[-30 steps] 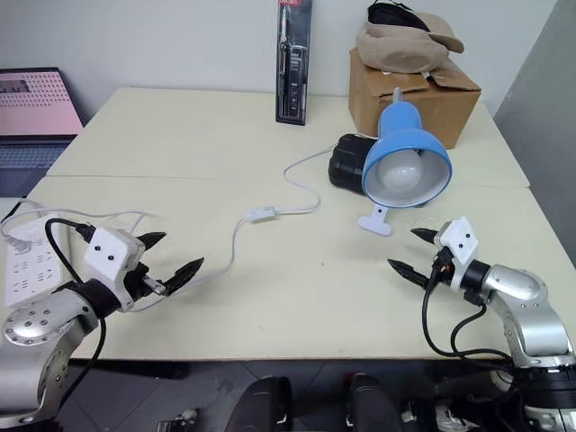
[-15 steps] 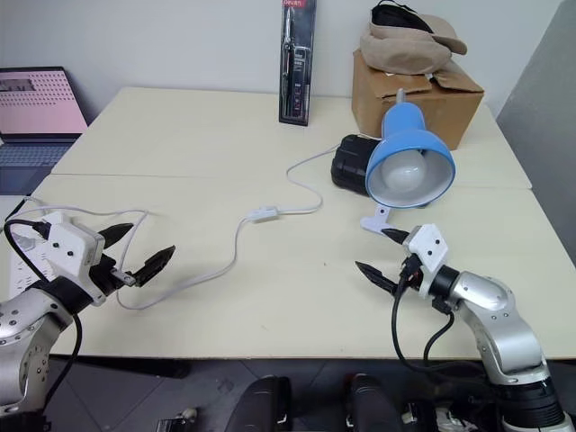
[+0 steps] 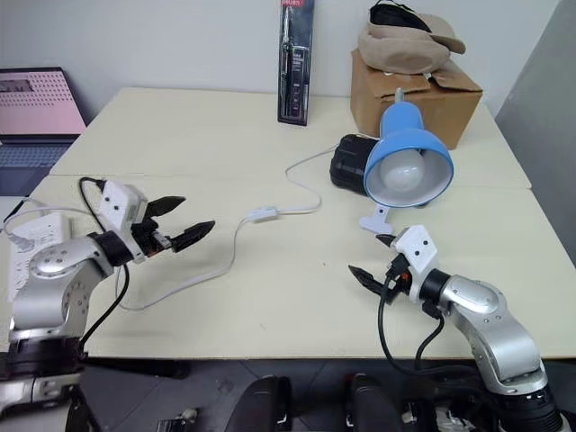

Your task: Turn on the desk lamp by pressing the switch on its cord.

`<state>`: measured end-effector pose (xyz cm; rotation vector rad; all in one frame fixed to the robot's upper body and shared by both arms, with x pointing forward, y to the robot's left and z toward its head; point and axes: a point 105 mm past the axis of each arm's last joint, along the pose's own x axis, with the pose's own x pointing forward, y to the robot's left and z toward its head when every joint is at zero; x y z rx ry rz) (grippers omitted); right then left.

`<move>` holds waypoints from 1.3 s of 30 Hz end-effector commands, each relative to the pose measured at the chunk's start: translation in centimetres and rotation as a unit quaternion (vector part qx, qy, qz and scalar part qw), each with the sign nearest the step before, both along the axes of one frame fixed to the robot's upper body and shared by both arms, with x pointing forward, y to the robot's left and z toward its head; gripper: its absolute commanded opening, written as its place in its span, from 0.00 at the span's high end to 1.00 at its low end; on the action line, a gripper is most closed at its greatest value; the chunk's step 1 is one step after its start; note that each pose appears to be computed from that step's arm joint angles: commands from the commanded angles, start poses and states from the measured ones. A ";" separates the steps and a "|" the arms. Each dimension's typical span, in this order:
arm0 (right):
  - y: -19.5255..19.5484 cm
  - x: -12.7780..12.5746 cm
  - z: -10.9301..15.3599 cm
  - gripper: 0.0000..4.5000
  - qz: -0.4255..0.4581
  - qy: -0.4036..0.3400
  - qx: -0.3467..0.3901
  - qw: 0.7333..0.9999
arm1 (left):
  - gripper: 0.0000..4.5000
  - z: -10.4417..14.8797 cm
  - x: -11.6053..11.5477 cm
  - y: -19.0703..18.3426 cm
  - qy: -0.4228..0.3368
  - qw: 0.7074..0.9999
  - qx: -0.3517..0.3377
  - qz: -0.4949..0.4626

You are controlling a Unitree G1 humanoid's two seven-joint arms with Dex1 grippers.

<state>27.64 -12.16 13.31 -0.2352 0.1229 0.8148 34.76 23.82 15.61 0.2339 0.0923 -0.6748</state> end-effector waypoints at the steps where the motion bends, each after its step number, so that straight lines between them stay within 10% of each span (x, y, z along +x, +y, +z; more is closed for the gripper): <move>1: 1.2 -0.8 2.0 0.00 0.000 -0.015 0.000 1.000 | 0.00 -0.5 2.6 -0.9 0.051 0.998 -0.030 -0.035; 19: 2.6 -3.4 3.6 0.00 -0.002 -0.009 -0.002 1.000 | 0.00 -3.0 5.6 -4.2 0.189 0.975 -0.020 -0.111; 39: 2.2 -4.2 3.5 0.00 -0.019 0.006 0.000 1.000 | 0.95 -3.4 6.5 -6.8 0.162 0.979 -0.014 -0.126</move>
